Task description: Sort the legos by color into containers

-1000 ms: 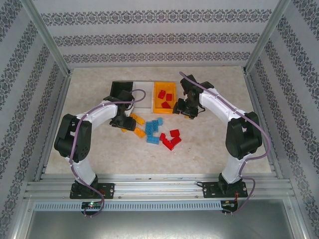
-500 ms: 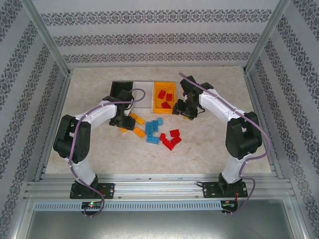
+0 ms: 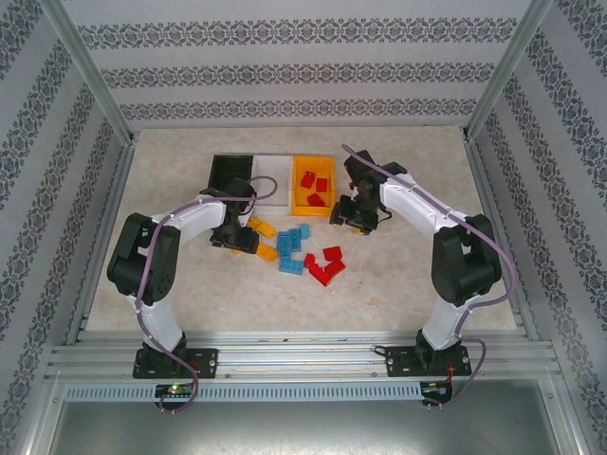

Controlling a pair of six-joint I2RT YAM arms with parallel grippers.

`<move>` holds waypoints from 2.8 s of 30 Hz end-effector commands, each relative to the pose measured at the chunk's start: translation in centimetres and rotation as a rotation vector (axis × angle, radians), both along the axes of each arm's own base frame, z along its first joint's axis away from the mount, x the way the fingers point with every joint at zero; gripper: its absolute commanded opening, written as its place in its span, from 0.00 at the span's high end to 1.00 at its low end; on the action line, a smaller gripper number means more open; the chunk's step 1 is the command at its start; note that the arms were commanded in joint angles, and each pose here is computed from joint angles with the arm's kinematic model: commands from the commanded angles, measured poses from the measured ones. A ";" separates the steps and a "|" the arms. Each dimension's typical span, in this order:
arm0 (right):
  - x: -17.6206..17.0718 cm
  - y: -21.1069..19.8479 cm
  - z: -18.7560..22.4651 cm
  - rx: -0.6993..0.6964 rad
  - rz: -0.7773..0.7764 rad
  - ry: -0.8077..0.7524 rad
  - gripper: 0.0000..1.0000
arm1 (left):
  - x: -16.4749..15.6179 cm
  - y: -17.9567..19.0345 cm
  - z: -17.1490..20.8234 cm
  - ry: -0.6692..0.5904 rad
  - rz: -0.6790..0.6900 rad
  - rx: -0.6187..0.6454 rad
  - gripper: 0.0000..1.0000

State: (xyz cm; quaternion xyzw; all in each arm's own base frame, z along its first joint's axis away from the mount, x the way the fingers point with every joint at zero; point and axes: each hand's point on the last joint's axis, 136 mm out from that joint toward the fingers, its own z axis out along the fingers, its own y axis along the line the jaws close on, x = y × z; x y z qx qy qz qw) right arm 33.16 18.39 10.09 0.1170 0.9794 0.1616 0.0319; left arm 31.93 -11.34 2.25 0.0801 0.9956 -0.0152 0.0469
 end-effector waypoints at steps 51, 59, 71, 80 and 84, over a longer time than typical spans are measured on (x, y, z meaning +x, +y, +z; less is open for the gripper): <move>-3.4 -2.2 0.6 -0.013 0.020 0.000 0.43 | 13.9 2.9 6.9 -0.179 0.164 0.010 0.56; -4.6 -1.2 -0.6 -0.038 0.101 0.041 0.41 | 14.0 3.7 7.4 -0.183 0.195 -0.011 0.38; -3.8 2.1 -1.1 -0.025 0.200 0.047 0.41 | 5.8 2.2 8.5 -0.157 0.250 -0.142 0.38; -3.2 6.4 -1.9 -0.007 0.293 0.051 0.41 | 0.0 -5.1 6.5 -0.072 0.205 -0.307 0.38; -2.4 7.4 -2.5 0.002 0.278 0.058 0.41 | -0.6 -6.1 4.9 -0.034 0.235 -0.336 0.38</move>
